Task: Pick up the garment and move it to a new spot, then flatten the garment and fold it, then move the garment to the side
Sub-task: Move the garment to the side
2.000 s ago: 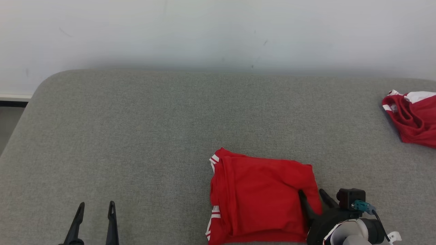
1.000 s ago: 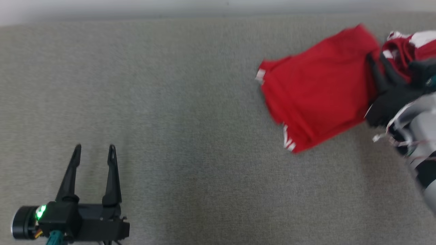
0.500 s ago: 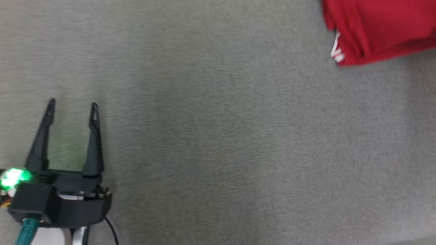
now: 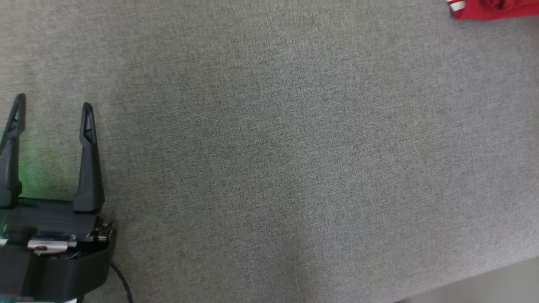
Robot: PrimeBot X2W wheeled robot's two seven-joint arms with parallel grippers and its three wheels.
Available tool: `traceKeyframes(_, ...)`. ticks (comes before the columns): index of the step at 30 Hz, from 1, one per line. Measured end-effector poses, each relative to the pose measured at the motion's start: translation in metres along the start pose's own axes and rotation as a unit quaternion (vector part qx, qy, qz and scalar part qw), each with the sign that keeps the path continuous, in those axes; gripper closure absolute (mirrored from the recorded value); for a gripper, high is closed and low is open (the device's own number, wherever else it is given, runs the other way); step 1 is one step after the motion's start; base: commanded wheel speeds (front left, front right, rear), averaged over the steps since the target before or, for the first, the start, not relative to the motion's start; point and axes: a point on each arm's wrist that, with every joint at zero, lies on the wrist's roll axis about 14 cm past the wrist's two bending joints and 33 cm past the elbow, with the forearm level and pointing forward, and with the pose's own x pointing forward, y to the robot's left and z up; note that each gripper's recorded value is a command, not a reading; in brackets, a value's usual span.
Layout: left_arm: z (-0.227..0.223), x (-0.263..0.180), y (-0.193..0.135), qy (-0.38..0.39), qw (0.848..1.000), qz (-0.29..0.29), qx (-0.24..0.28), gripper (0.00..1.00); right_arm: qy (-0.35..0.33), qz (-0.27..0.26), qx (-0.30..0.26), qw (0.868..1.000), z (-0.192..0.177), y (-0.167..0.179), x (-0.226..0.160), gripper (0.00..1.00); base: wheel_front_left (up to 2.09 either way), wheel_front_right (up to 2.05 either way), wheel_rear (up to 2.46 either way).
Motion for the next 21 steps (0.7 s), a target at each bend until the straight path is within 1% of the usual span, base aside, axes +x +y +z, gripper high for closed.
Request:
traceKeyframes(4, -0.006, 0.002, -0.002, -0.001, 1.000, -0.003, -0.001, 0.00, 0.013, -0.006, -0.022, 1.000, -0.007, -0.005, 0.004, 1.00, 0.00, 0.00, 0.00)
traceKeyframes(10, -0.010, 0.002, -0.001, -0.001, 1.000, -0.002, 0.000, 0.00, 0.018, -0.012, -0.039, 0.999, -0.008, -0.006, 0.013, 1.00, 0.00, 0.00, 0.00)
traceKeyframes(11, -0.011, 0.002, -0.001, -0.001, 1.000, -0.002, 0.000, 0.00, 0.020, -0.012, -0.041, 0.999, -0.008, -0.006, 0.014, 0.87, 0.00, 0.00, 0.00)
traceKeyframes(12, -0.011, 0.002, -0.001, -0.001, 1.000, -0.002, 0.000, 0.00, 0.023, -0.012, -0.043, 0.999, -0.009, -0.005, 0.015, 0.16, 0.00, 0.00, 0.00)
traceKeyframes(13, -0.012, 0.002, -0.001, 0.000, 1.000, -0.001, 0.000, 0.00, 0.027, -0.013, -0.044, 0.999, -0.010, -0.005, 0.016, 0.00, 0.00, 0.00, 0.00)
traceKeyframes(16, -0.011, 0.002, 0.000, 0.001, 1.000, 0.001, 0.001, 0.00, 0.024, -0.014, -0.042, 0.999, -0.008, -0.004, 0.016, 0.00, 0.00, 0.00, 0.00)
traceKeyframes(19, -0.008, 0.001, 0.001, 0.003, 1.000, 0.008, -0.003, 0.00, -0.003, -0.009, -0.050, 0.999, 0.006, 0.000, 0.013, 0.00, 0.00, 0.00, 0.00)
traceKeyframes(21, -0.003, -0.001, 0.003, 0.003, 1.000, 0.017, -0.007, 0.00, -0.032, -0.003, -0.046, 0.998, 0.021, 0.003, 0.009, 0.00, 0.00, 0.00, 0.00)
